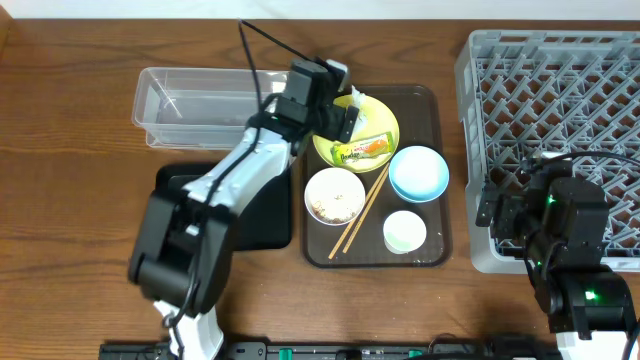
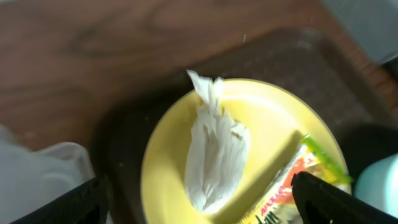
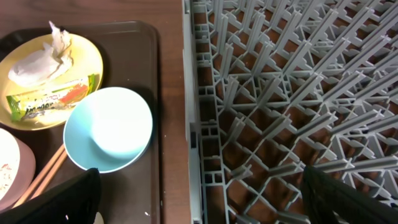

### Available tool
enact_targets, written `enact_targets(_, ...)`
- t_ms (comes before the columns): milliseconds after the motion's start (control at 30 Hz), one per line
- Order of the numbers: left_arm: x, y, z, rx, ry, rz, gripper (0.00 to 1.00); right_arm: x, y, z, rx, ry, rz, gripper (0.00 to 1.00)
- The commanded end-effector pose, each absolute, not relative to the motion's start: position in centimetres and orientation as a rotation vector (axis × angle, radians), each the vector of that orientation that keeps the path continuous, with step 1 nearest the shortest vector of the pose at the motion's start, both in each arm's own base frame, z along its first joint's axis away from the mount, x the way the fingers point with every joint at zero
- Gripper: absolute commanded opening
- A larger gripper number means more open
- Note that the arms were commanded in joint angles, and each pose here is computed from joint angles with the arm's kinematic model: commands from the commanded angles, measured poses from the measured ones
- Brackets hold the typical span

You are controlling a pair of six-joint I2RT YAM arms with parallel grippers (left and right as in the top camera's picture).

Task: Sort waste into correct bins and load items into the dishwasher rack
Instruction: 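Reach left gripper to the yellow plate and grasp the white tissue, then carry the tissue with the left gripper and drop it into the clear bin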

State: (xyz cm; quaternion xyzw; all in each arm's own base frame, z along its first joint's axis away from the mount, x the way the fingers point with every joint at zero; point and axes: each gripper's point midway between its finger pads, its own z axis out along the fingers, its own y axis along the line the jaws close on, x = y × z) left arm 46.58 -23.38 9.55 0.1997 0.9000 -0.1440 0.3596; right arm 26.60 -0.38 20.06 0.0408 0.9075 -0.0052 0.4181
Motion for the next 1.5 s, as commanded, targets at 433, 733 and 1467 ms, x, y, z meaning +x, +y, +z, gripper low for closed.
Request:
enact_targets(433,45.6,-25.1,3.3,0.591,2.422,-0.354,0.62,26.7,-0.3,20.9,0.111,2.257,-0.01,0.99)
enact_targets(733,45.6,-25.1,3.8,0.59,2.414,-0.356,0.1,26.6,-0.3,20.8,0.111,2.262,-0.011,0.99)
enact_targets(1467,46.0,-8.7,15.8,0.086,2.385,0.117,0.17,26.6,-0.3,20.8,0.11,2.262,-0.011,0.99)
